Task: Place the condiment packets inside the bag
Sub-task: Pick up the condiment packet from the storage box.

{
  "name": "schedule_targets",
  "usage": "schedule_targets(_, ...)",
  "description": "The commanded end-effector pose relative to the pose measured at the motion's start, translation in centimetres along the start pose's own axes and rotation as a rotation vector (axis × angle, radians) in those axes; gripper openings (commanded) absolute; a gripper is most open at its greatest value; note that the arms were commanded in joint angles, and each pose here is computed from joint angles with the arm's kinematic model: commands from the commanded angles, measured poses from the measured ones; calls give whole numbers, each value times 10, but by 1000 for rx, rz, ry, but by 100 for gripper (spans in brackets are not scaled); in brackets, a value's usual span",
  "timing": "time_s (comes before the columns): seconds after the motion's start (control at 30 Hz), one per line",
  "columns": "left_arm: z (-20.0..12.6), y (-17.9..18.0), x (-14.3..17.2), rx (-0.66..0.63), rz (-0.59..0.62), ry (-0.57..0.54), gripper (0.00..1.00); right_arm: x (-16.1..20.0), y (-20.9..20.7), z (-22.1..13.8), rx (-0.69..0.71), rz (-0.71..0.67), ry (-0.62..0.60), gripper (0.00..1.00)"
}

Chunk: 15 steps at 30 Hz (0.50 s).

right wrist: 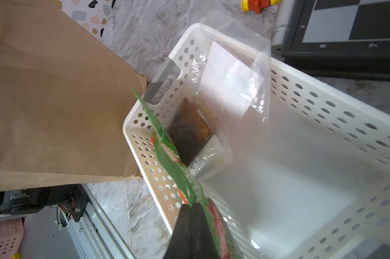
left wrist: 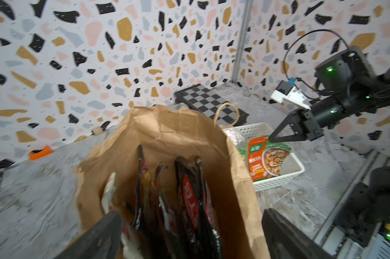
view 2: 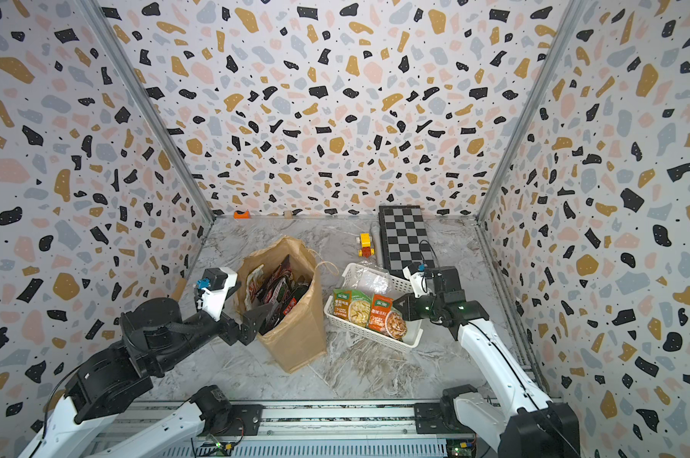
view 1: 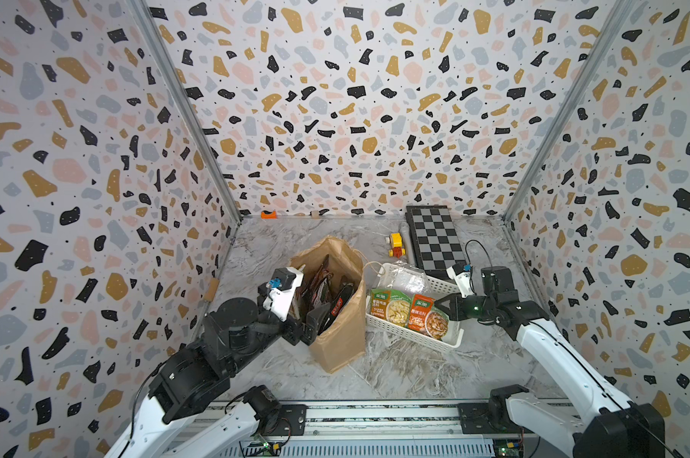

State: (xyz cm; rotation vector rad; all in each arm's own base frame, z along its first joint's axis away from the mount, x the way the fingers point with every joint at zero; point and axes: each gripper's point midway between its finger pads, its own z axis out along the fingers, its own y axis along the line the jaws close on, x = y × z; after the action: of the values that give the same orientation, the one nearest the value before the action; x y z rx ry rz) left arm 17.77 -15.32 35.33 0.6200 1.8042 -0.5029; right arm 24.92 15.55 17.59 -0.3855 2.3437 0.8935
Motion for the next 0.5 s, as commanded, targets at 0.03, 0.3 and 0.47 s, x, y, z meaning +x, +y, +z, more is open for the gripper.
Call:
schedule_targets(0.03,14,-44,-59,245,34,-159,100,-30,44,-43,-62,-174,-116,0)
schedule_targets(0.3,66,-105,-65,426,281,-125,100,-49,130,-103,-303,-419,-238,0)
schedule_targets(0.47,95,-134,-66,479,355,-82,100,-42,161,-125,-408,-505,-242,0)
